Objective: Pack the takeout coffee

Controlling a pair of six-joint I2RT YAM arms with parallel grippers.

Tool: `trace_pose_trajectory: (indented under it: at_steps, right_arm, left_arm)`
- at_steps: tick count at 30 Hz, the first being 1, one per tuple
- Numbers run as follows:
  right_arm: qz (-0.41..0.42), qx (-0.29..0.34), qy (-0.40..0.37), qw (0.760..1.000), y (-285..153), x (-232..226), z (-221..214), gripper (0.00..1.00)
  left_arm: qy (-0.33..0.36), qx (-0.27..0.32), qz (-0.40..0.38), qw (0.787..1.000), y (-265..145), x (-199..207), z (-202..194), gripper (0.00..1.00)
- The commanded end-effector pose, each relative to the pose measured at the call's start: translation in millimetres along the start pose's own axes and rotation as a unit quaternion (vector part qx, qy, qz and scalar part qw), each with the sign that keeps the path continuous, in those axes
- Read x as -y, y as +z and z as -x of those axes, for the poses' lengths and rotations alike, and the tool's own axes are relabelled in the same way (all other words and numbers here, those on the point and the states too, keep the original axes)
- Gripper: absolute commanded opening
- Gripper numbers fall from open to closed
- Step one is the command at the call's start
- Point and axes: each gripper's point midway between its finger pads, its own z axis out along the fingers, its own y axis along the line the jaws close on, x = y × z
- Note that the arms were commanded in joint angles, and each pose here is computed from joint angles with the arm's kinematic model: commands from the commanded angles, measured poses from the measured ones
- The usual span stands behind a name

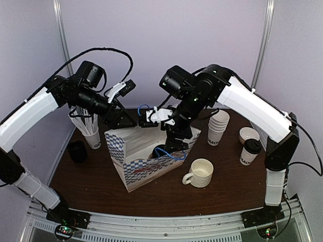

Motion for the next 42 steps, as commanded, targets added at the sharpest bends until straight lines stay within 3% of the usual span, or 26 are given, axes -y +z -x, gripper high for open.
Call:
trace_pose_trajectory:
  at_steps: [1, 7, 12, 17, 23, 27, 31, 36, 42]
  right_arm:
    - [0.01, 0.004, -0.006, 1.0, -7, -4, -2, 0.99]
    - [-0.015, 0.065, -0.009, 0.998, -58, 7, -1, 0.99]
    - [-0.027, 0.136, 0.032, 0.99, -110, 24, -13, 0.99]
    - [-0.069, 0.135, 0.092, 0.984, -142, 43, -56, 0.99]
    - [-0.114, 0.045, 0.256, 0.959, -129, 60, -181, 0.99]
    - [-0.137, -0.027, 0.385, 0.912, -120, 57, -278, 0.96]
    - [-0.146, -0.105, 0.459, 0.87, -117, 39, -352, 0.95]
    - [-0.141, -0.17, 0.477, 0.85, -113, 26, -385, 0.95]
    - [-0.141, -0.192, 0.474, 0.847, -108, 31, -398, 0.97]
  left_arm:
    - [0.023, 0.039, 0.003, 0.999, -14, 7, 23, 0.83]
    - [0.031, 0.066, 0.078, 0.994, -40, -7, 34, 0.84]
    - [0.021, 0.079, 0.1, 0.992, -42, -14, 38, 0.85]
    - [0.016, 0.088, 0.112, 0.99, -41, -19, 40, 0.85]
    - [0.003, 0.11, 0.119, 0.987, -47, -19, 42, 0.84]
    - [-0.001, 0.125, 0.124, 0.984, -53, -17, 41, 0.84]
    - [-0.001, 0.142, 0.124, 0.982, -58, -14, 39, 0.84]
    - [-0.001, 0.143, 0.119, 0.983, -59, -10, 35, 0.84]
    - [-0.004, 0.143, 0.121, 0.982, -61, -10, 31, 0.84]
